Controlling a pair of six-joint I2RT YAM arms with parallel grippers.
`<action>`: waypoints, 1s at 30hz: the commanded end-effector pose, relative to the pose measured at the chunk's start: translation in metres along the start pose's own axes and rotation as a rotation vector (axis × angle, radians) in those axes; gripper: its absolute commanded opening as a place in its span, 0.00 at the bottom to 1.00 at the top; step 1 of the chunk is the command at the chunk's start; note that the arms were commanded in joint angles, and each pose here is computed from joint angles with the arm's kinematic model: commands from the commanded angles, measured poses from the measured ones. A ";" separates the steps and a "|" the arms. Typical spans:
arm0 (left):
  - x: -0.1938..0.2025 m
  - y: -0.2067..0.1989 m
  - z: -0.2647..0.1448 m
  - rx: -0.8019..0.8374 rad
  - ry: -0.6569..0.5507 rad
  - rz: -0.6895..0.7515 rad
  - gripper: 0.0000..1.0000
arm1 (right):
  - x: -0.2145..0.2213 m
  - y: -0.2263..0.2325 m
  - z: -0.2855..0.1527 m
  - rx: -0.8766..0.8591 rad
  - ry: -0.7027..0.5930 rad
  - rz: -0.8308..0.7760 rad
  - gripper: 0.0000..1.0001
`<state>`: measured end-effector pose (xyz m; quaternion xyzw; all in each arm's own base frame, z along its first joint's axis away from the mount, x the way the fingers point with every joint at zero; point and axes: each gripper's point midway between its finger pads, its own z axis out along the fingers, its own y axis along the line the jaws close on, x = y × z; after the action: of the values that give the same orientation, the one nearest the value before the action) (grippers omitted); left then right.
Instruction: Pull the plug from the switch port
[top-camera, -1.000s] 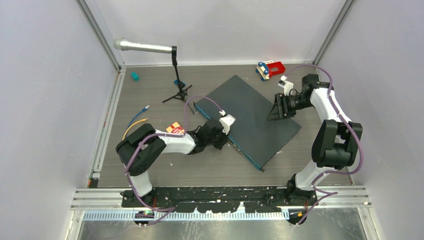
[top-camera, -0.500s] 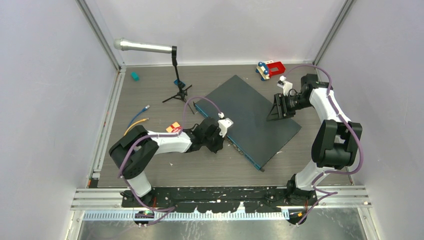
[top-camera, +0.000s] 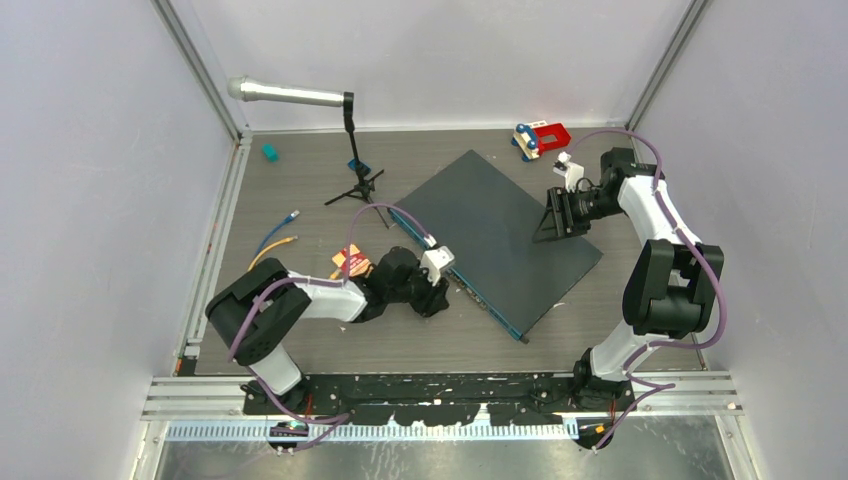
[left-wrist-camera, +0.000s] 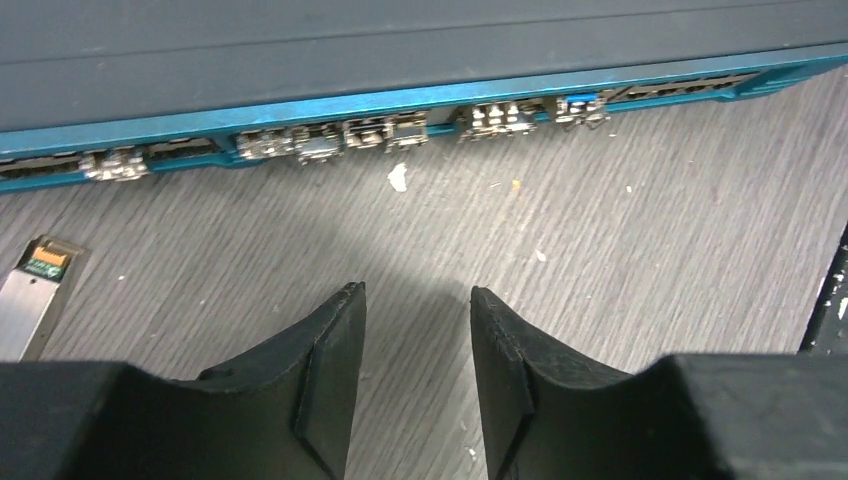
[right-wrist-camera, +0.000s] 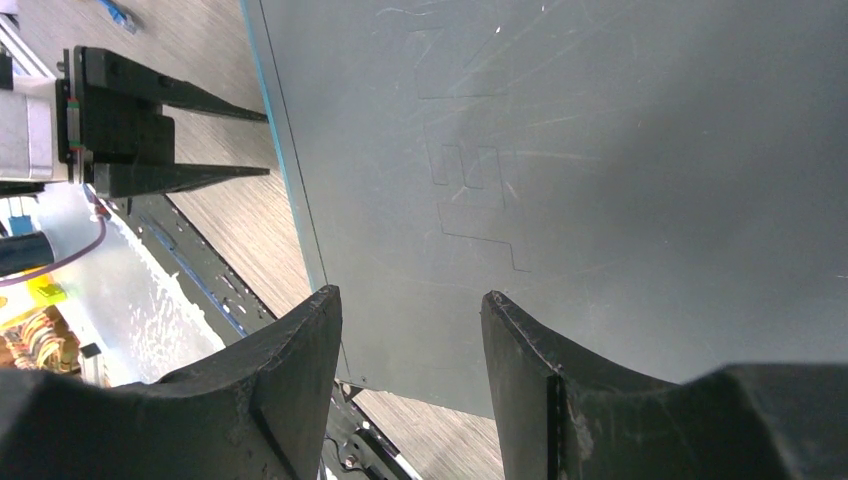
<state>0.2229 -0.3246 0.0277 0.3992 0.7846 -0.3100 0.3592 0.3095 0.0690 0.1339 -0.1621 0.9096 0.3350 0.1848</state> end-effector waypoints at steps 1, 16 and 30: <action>-0.037 -0.018 0.002 0.038 -0.164 0.098 0.45 | -0.011 0.001 -0.004 0.016 -0.020 -0.021 0.58; -0.041 -0.006 0.030 -0.092 -0.175 0.073 0.32 | -0.010 0.001 -0.005 0.029 -0.023 -0.025 0.59; -0.032 -0.017 0.046 -0.186 -0.247 0.056 0.29 | -0.010 0.001 -0.006 0.033 -0.023 -0.032 0.58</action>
<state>0.2329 -0.3743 0.0258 0.3670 0.7590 -0.2813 0.4584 0.3102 0.0662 0.1315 -0.1578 0.9148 0.3242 0.1818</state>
